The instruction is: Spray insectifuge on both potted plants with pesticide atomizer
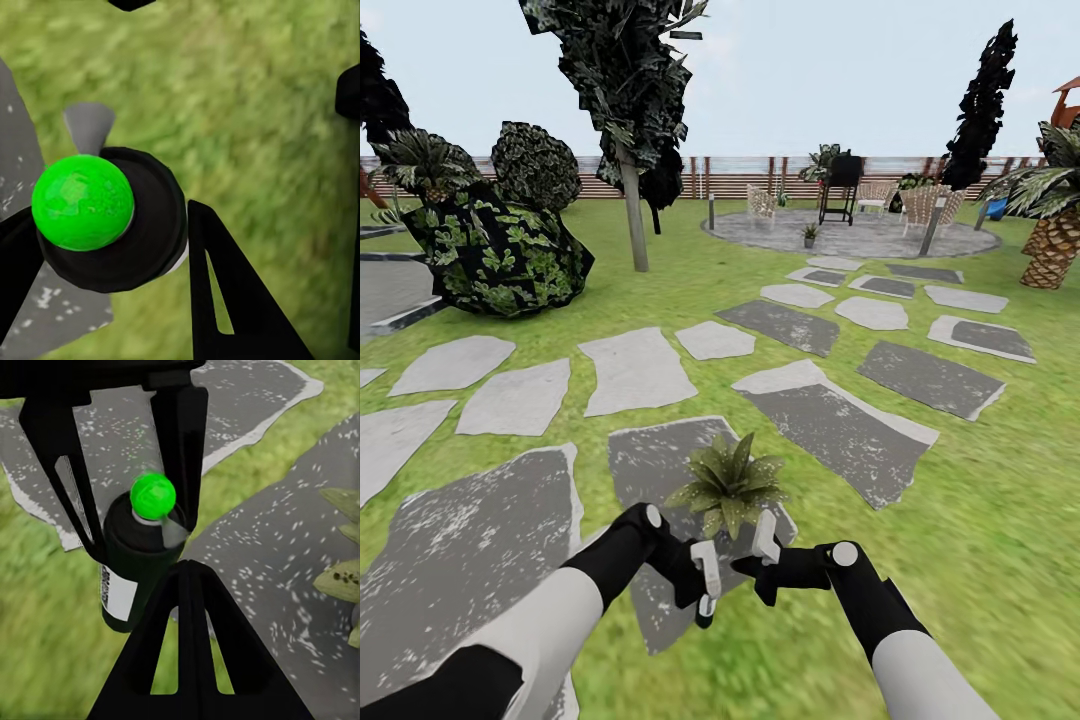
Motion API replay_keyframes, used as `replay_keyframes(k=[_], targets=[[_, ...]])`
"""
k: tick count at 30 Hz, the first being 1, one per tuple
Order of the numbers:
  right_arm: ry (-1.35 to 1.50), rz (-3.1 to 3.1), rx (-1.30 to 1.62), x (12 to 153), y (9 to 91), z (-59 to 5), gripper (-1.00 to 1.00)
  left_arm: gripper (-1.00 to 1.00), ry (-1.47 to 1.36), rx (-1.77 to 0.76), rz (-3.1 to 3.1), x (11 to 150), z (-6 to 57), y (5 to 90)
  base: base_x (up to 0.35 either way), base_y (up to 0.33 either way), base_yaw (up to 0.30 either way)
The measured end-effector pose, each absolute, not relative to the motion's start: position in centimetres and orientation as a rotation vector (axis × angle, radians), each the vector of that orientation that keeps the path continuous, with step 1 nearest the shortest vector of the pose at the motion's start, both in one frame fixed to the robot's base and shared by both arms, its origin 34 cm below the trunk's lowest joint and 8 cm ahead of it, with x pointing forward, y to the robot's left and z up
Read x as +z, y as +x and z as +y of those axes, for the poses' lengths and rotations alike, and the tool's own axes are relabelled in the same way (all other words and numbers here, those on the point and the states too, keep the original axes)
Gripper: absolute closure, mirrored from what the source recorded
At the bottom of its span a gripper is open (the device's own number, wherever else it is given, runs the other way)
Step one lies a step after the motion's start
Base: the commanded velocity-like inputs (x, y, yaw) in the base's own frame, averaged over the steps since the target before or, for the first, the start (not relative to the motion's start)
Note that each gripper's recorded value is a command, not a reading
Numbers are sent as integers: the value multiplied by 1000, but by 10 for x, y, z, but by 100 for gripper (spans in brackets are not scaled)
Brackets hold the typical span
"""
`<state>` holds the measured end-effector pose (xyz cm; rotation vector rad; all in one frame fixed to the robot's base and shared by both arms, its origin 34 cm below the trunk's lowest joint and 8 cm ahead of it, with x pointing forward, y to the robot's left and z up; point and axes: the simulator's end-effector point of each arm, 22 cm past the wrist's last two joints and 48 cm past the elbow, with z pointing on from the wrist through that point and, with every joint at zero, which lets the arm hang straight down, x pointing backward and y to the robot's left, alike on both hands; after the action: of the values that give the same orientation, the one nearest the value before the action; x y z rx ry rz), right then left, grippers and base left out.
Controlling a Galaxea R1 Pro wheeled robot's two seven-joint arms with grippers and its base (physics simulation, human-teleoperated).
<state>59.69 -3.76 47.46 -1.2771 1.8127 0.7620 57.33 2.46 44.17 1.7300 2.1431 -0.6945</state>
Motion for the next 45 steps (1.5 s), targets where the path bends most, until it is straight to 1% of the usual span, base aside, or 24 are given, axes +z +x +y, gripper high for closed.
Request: replay_keyframes(k=[29, 45], targets=[[-1278, 1809, 767, 475, 596, -34, 100, 100, 1734, -694, 2096, 443, 5, 572, 0, 0, 0], [-1278, 1809, 767, 475, 596, -34, 100, 100, 1747, -681, 2102, 439, 13, 572, 0, 0, 0]])
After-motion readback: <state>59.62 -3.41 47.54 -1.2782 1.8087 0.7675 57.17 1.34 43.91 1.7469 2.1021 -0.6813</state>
